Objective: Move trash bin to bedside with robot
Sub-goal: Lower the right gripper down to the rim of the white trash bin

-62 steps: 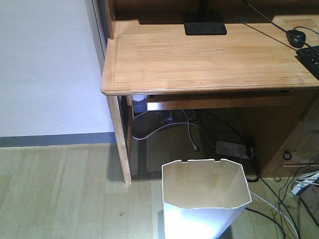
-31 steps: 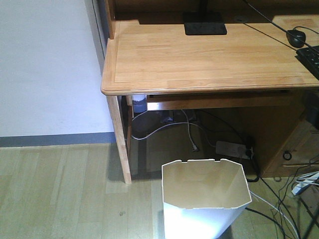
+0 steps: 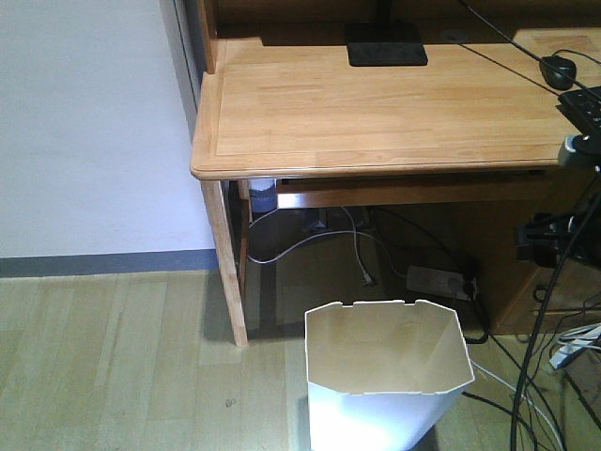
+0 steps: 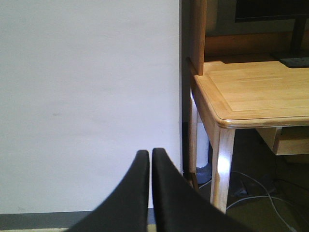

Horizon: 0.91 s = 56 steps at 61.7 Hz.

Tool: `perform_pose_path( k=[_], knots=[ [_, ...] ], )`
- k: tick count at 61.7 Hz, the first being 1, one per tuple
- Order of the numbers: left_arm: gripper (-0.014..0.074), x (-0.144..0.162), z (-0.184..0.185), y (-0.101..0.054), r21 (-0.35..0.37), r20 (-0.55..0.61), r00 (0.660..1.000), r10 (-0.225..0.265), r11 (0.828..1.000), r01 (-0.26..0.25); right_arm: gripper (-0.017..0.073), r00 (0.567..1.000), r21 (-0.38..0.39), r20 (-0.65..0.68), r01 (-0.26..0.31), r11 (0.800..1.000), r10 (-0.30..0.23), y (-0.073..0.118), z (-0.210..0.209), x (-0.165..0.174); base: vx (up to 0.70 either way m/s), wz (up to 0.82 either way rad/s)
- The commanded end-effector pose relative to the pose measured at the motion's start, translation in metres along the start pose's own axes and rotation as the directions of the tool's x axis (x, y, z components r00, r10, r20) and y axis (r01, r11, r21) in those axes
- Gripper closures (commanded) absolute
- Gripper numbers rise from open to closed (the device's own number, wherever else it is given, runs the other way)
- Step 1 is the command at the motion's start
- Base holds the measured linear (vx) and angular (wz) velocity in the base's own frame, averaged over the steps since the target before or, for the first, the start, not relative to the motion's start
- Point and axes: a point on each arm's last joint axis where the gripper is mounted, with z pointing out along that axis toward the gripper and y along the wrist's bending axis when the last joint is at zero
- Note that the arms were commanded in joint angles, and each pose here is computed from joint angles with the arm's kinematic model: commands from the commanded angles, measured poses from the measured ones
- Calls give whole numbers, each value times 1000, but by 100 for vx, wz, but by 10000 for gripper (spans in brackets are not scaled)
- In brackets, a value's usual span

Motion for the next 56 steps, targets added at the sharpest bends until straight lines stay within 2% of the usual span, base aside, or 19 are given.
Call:
perform_pose_path(
  k=[1, 11, 38, 56],
  knots=[
    [600, 0, 0, 0, 1, 62, 998, -4, 1000, 4, 13, 998, -37, 55, 12, 999, -10, -5, 11, -16, 0, 0],
    [600, 0, 0, 0, 1, 62, 998, -4, 1000, 4, 13, 996, -81, -45, 69, 994, -73, -7, 56, -18, 0, 0],
    [600, 0, 0, 0, 1, 62, 998, -4, 1000, 4, 12, 980, -67, -168, 91, 994, -101, -22, 183, -32, 0, 0],
    [600, 0, 0, 0, 1, 62, 998, -4, 1000, 4, 12, 950, -94, -291, 87, 992, -110, -28, 275, -18, 0, 0]
  ],
)
